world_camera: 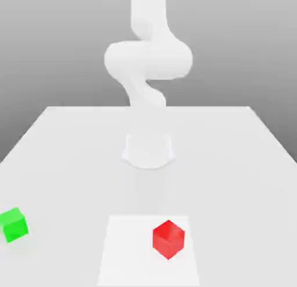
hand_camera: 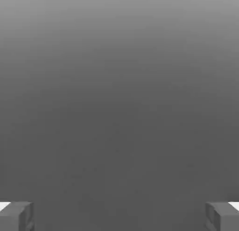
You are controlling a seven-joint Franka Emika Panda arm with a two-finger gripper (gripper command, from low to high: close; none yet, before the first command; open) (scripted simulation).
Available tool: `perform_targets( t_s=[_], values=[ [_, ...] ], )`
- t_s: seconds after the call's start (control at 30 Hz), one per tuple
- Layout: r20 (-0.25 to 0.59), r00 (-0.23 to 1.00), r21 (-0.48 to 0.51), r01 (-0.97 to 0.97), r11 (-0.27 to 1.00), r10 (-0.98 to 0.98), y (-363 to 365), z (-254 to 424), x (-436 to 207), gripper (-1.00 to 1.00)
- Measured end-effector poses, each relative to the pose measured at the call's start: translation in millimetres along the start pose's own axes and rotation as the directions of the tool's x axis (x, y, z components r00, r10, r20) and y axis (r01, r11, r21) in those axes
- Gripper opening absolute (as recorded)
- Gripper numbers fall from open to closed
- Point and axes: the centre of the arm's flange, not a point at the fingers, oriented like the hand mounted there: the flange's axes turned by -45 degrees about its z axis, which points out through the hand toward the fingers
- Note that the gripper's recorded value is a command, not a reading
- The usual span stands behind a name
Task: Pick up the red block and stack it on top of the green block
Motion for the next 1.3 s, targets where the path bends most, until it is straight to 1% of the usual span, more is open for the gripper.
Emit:
perform_targets(
  t_s=[0.23,0.47,0.67,0.73,0.87,0.9,1.13,1.3],
  values=[
    [0.226,0.949,0.090,0.205,0.975,-0.220,-16.6,159.6,-52.4,0.00],
    [0.397,0.809,0.240,0.365,0.900,-0.434,-36.9,280.9,-149.7,0.00],
    [0.487,0.630,0.401,0.454,0.796,-0.605,-51.8,348.9,-257.4,0.00],
    [0.495,0.606,0.421,0.459,0.782,-0.622,-52.4,365.7,-279.3,0.00],
    [0.498,0.599,0.427,0.460,0.779,-0.627,-53.3,397.7,-310.0,0.00],
    [0.498,0.599,0.427,0.460,0.778,-0.627,-53.5,403.7,-316.1,-1.00],
    [0.499,0.598,0.428,0.459,0.778,-0.627,-53.5,404.4,-317.1,-1.00],
    [0.498,0.598,0.429,0.460,0.778,-0.628,-52.4,370.1,-286.4,-1.00]
  ],
)
